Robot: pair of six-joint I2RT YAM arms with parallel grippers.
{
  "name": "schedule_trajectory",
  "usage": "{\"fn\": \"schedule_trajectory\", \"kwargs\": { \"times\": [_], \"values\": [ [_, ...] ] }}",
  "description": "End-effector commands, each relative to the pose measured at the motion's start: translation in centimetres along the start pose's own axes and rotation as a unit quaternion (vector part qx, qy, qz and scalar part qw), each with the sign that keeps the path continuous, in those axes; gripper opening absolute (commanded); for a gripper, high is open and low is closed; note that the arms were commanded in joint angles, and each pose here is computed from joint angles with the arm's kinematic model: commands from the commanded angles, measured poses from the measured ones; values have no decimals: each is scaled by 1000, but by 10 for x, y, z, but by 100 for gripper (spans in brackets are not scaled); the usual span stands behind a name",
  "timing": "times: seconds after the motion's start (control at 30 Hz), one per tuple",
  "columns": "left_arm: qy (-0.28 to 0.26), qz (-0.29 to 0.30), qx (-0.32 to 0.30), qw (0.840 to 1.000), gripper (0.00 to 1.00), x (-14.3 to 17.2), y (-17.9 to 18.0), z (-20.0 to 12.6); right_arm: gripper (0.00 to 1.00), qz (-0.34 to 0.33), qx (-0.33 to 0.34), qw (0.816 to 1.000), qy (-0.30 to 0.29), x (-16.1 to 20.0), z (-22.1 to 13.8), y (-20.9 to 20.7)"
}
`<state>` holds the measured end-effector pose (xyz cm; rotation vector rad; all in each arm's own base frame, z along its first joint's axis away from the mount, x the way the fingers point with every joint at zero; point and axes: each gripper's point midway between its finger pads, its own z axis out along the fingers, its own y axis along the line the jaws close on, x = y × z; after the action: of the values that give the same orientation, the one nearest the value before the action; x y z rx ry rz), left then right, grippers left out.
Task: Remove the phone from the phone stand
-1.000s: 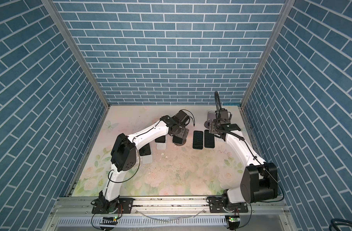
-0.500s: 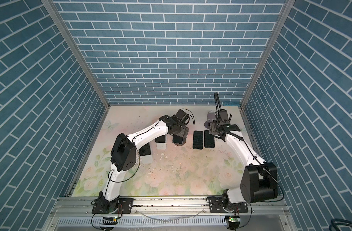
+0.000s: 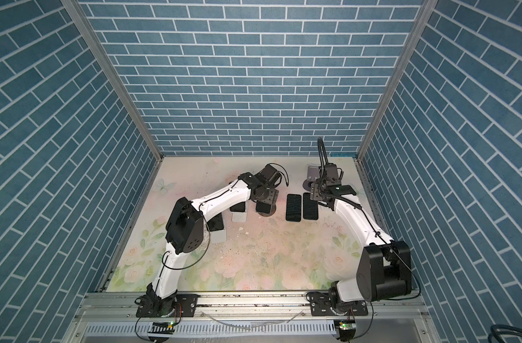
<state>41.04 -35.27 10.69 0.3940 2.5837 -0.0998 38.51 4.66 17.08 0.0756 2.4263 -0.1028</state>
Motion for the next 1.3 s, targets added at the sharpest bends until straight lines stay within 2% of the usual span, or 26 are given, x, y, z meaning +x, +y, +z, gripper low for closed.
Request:
{"fn": "schedule_trajectory", "kwargs": {
  "times": [0.0, 0.33, 0.47, 1.27],
  "values": [
    [15, 1, -18, 1000, 76, 11, 8, 15, 82, -13, 8, 1000, 4, 7, 2, -3],
    [13, 1, -17, 1000, 58, 11, 8, 13, 82, -13, 8, 1000, 5, 7, 2, -3],
    [6, 2, -15, 1000, 55, 6, 9, 4, 82, -13, 7, 1000, 5, 7, 2, -3],
    [-57, 27, 10, 998, 52, -19, 3, -54, 82, -8, -10, 1000, -2, -3, 0, 4]
  ]
}}
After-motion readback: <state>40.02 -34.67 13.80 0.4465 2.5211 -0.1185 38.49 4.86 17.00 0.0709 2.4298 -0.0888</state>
